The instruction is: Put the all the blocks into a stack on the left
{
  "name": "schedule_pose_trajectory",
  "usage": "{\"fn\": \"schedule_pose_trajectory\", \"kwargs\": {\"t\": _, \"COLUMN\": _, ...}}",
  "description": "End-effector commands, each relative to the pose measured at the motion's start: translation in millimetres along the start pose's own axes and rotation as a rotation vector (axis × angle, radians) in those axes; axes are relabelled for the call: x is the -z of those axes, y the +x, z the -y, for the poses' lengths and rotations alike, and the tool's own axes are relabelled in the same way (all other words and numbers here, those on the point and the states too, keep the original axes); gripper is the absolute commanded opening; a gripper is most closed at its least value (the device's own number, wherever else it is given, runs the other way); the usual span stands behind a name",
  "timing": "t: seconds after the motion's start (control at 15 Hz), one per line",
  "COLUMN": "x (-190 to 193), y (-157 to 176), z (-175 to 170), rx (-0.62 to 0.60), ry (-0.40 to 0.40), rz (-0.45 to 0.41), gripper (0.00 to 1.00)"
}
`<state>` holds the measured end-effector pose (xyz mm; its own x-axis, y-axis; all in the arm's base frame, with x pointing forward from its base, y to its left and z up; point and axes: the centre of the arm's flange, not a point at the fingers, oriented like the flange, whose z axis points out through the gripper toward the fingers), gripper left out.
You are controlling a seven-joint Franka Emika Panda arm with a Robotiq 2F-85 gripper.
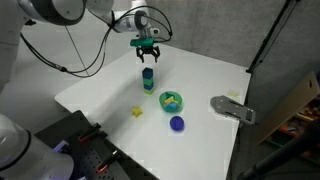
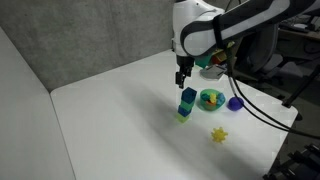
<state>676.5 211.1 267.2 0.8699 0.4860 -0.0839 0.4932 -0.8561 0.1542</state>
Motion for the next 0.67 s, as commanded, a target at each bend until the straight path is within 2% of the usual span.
{"fn": "schedule_pose_trajectory", "kwargs": {"t": 0.0, "x": 24.2, "y": -27.8, "z": -5.7, "rx": -0.090, "ry": 0.055, "rz": -0.006, "gripper": 1.00}}
{"fn": "schedule_pose_trajectory", "kwargs": {"t": 0.27, "x": 44.8, "y": -63.0, "z": -10.7, "rx": -0.171, "ry": 0.103, "rz": 0.001, "gripper": 1.00}}
{"fn": "schedule_pose_trajectory", "kwargs": {"t": 0.6, "x": 64.6, "y": -118.0, "z": -18.9, "rx": -0.260, "ry": 0.126, "rz": 0.026, "gripper": 1.00}}
